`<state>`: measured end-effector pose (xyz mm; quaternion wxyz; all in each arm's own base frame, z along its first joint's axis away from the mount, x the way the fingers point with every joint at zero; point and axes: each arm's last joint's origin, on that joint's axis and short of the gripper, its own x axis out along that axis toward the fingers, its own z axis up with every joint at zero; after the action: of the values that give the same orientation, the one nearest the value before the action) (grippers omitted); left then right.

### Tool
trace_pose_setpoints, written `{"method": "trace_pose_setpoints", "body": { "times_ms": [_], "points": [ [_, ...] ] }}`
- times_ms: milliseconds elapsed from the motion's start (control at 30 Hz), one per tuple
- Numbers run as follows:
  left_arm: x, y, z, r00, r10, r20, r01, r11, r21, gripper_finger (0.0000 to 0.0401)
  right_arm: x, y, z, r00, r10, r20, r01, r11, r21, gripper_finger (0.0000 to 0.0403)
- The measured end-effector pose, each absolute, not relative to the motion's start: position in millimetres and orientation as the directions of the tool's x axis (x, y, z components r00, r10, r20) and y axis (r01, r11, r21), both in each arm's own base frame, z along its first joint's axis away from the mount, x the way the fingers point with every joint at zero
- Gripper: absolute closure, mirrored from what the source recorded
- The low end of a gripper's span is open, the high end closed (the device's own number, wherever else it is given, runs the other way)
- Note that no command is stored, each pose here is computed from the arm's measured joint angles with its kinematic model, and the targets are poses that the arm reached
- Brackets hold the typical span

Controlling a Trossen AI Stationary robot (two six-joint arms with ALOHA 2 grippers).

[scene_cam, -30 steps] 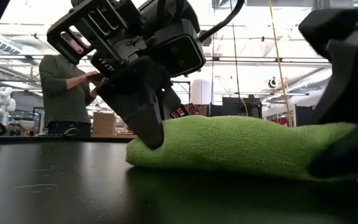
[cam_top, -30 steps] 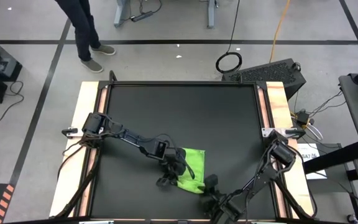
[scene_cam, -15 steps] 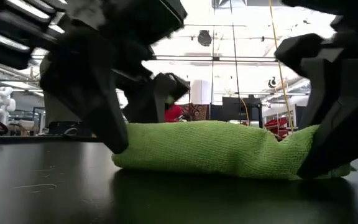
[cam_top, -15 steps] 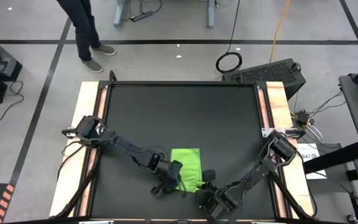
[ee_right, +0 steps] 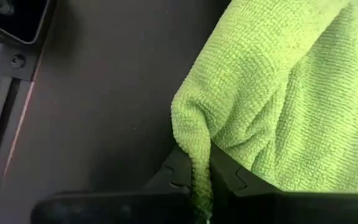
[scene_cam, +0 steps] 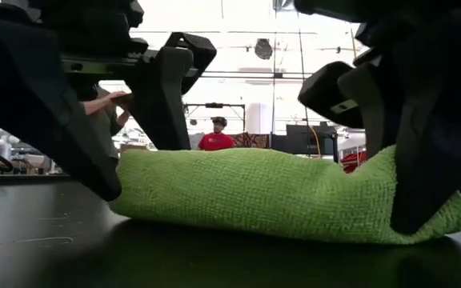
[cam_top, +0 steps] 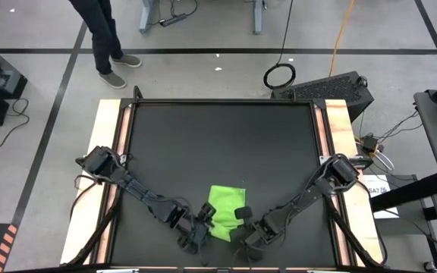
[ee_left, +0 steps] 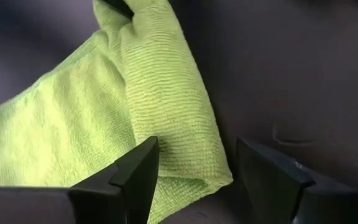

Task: Roll towel
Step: Roll the green towel on the table

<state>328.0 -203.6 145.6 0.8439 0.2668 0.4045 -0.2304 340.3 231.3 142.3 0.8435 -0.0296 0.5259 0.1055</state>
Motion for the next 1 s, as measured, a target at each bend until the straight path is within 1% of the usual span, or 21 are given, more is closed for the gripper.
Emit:
{"method": "trace_pose_setpoints", "body": {
  "times_ms": [167, 300, 400, 500, 633, 767, 833, 900, 1000],
  "points": [
    [326.6, -203.0, 142.4, 0.538, -0.178, -0.824, 0.591, 0.777, 0.218, 0.018, 347.4, 220.1, 147.1, 0.411, 0.19, -0.891, -0.198, 0.973, 0.116, 0.0397],
    [325.8, -202.0, 137.4, 0.515, -0.168, -0.84, 0.581, 0.79, 0.198, 0.0191, 351.9, 212.1, 152.9, 0.43, 0.188, -0.883, -0.135, 0.981, 0.143, 0.0397],
    [326.2, -202.0, 134.7, 0.506, -0.17, -0.846, 0.552, 0.818, 0.166, 0.0219, 354.3, 208.0, 156.0, 0.441, 0.185, -0.878, -0.088, 0.983, 0.163, 0.0397],
    [326.1, -201.8, 134.6, 0.501, -0.175, -0.848, 0.535, 0.832, 0.145, 0.0258, 355.7, 206.0, 157.0, 0.449, 0.18, -0.875, -0.046, 0.983, 0.178, 0.0396],
    [325.2, -200.9, 133.8, 0.487, -0.172, -0.856, 0.508, 0.854, 0.117, 0.0319, 356.7, 204.6, 157.2, 0.456, 0.168, -0.874, 0.004, 0.982, 0.191, 0.0387],
    [320.8, -197.8, 132.1, 0.438, -0.144, -0.887, 0.482, 0.871, 0.097, 0.0381, 357.4, 203.3, 158.6, 0.482, 0.127, -0.867, 0.045, 0.985, 0.169, 0.0375],
    [318.1, -195.9, 131.4, 0.409, -0.126, -0.904, 0.454, 0.887, 0.082, 0.0388, 358.3, 202.0, 160.2, 0.496, 0.113, -0.861, 0.062, 0.984, 0.165, 0.0373],
    [316.3, -194.3, 130.7, 0.389, -0.113, -0.914, 0.425, 0.903, 0.069, 0.0385, 359.3, 200.2, 161.4, 0.508, 0.09, -0.856, 0.09, 0.983, 0.157, 0.0374],
    [315.3, -191.9, 129.8, 0.353, -0.132, -0.926, 0.395, 0.918, 0.02, 0.0385, 361.3, 196.5, 162.4, 0.516, 0.078, -0.853, 0.127, 0.978, 0.166, 0.0374]
  ]
}}
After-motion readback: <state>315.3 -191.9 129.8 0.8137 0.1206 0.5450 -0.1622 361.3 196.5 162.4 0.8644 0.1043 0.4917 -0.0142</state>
